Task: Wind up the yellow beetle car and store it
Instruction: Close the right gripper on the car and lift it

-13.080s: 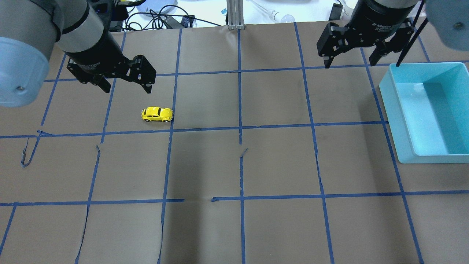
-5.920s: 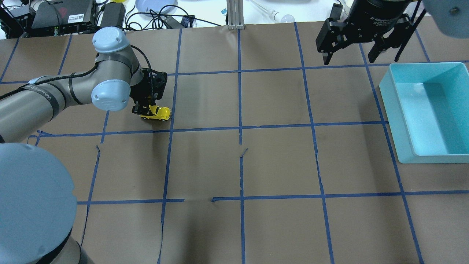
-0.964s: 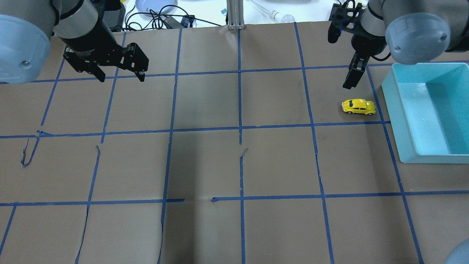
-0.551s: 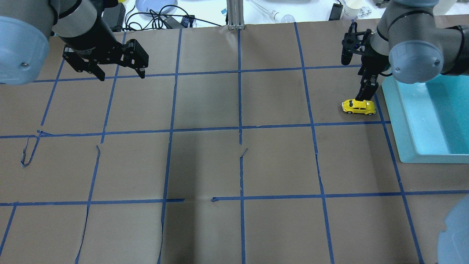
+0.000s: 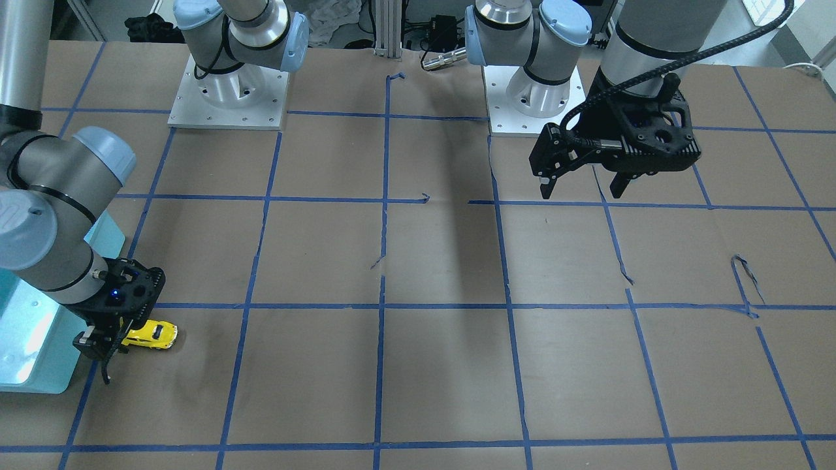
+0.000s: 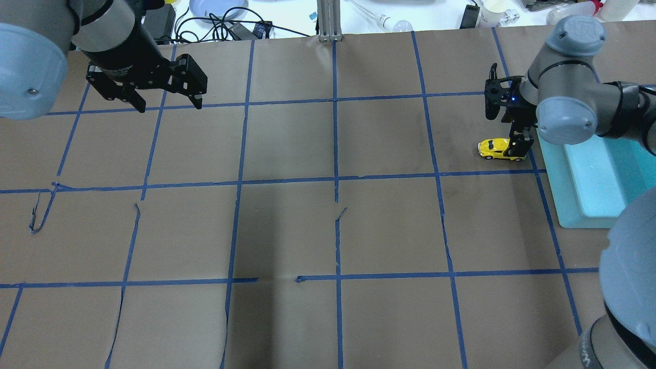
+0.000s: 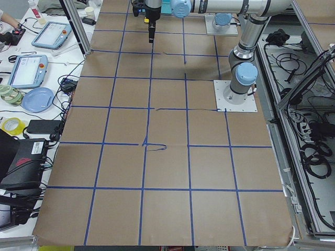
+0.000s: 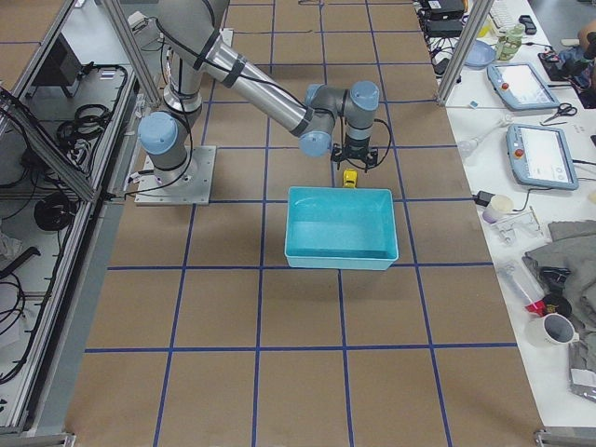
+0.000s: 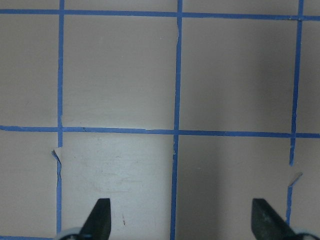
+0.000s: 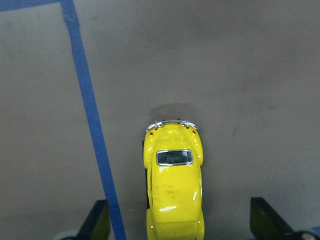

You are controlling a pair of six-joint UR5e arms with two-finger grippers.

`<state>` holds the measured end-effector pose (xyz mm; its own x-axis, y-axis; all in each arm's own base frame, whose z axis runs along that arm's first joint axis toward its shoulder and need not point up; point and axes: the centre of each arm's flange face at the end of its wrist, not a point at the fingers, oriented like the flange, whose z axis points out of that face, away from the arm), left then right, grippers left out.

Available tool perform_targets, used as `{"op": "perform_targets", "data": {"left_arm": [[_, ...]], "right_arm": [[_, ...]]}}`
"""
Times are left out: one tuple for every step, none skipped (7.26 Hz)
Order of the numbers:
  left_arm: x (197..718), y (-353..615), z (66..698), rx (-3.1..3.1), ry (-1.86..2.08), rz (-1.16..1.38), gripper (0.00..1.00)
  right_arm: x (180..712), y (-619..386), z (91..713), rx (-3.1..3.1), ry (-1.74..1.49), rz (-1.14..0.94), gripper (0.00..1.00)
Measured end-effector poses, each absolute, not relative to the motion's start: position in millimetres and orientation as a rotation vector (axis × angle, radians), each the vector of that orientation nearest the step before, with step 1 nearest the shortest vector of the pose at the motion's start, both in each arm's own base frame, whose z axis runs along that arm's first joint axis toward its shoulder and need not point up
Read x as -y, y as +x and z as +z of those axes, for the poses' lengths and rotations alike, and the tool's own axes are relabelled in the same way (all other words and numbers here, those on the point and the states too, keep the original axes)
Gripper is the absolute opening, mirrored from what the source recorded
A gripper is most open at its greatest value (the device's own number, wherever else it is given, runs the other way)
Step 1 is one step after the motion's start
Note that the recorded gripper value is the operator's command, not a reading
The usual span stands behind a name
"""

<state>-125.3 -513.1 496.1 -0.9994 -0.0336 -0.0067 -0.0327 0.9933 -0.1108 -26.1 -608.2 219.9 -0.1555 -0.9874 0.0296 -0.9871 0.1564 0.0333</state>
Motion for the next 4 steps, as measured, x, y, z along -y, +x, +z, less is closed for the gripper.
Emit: {"op": "perform_targets", "data": {"left_arm": [[513,-126,496,-3.129,-0.049,-0.174,1.00],[513,-126,496,-3.129,-0.045,-0.174,1.00],[513,-125,496,-3.128,-0.040,-0.175,1.00],[513,-125,496,-3.127,-0.038,-0.174,1.00]], "right_arm": [[608,-28,209,2.360,2.022,-0.018,0.91],[607,-28,201,2.350,2.033,-0.022,0.76],[607,-29,196,2.331,2.047,-0.020,0.40],[608,-29,194,2.321,2.055,-0.018,0.15]]}}
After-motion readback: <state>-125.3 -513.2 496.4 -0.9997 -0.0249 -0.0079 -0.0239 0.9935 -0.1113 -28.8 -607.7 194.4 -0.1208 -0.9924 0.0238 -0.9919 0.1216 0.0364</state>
